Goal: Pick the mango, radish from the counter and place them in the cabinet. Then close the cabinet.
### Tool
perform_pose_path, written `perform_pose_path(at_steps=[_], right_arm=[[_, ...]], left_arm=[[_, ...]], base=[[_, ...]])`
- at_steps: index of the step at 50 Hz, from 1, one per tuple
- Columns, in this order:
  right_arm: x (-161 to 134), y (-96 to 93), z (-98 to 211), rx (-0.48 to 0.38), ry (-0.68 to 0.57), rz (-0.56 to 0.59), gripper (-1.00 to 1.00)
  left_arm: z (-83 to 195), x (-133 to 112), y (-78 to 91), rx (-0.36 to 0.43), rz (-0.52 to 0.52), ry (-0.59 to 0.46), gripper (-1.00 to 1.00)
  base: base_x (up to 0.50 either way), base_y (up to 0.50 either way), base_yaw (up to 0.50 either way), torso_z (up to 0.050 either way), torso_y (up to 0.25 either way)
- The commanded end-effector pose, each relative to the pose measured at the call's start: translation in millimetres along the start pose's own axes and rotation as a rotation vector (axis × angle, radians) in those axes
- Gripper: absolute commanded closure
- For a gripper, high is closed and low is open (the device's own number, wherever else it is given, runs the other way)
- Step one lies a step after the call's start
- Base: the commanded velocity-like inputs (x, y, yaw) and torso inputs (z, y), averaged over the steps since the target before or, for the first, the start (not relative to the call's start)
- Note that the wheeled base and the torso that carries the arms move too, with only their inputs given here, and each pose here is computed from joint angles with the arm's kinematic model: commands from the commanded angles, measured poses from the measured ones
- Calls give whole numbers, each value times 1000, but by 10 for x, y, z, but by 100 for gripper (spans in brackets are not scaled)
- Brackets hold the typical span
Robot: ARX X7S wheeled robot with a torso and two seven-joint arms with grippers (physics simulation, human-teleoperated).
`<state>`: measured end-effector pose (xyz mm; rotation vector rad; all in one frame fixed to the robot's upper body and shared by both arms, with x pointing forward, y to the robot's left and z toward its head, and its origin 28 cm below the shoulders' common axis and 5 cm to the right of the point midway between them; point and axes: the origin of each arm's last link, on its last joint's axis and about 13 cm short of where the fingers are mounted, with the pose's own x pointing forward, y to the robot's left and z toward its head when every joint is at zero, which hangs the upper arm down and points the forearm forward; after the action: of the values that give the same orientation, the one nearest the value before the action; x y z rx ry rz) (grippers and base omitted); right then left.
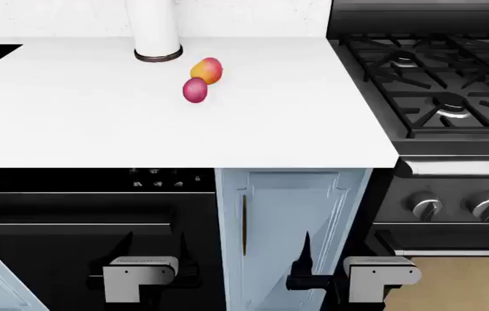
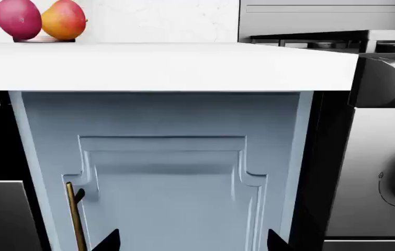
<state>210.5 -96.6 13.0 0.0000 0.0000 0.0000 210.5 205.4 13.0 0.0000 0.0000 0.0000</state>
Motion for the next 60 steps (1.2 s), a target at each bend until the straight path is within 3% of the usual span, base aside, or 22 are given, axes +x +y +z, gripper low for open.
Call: perform_pose_path(at_steps=[1,12,25,30,38,60], right_arm=[[-3,8,2,-6,2,1,-100],[11,-3,124,-10,-21,-4,-100],[97,-60,667,23,-85,47,-100],[150,-110,904,77,-104,91,-100],[190,-180,1299,86,-135,161,-100],[159,-279,2075,31,-285,304,-100]], left_arm=[[9,3,0,6,-2,-4,-100],[288,64,-33,36,-7,-51,-100],[1082,190,-47,73,-70,-158,-100],[1384,260,-25,41,-107,-157,-100],[1783,362,44,-2,-186,-142,-100],[2425,154,281,49,-320,-156,-100]], base=[[0,0,0,0,0],[0,0,0,0,0],[0,0,0,0,0],[0,0,0,0,0],[19,0,0,0,0],[356,2,0,0,0]])
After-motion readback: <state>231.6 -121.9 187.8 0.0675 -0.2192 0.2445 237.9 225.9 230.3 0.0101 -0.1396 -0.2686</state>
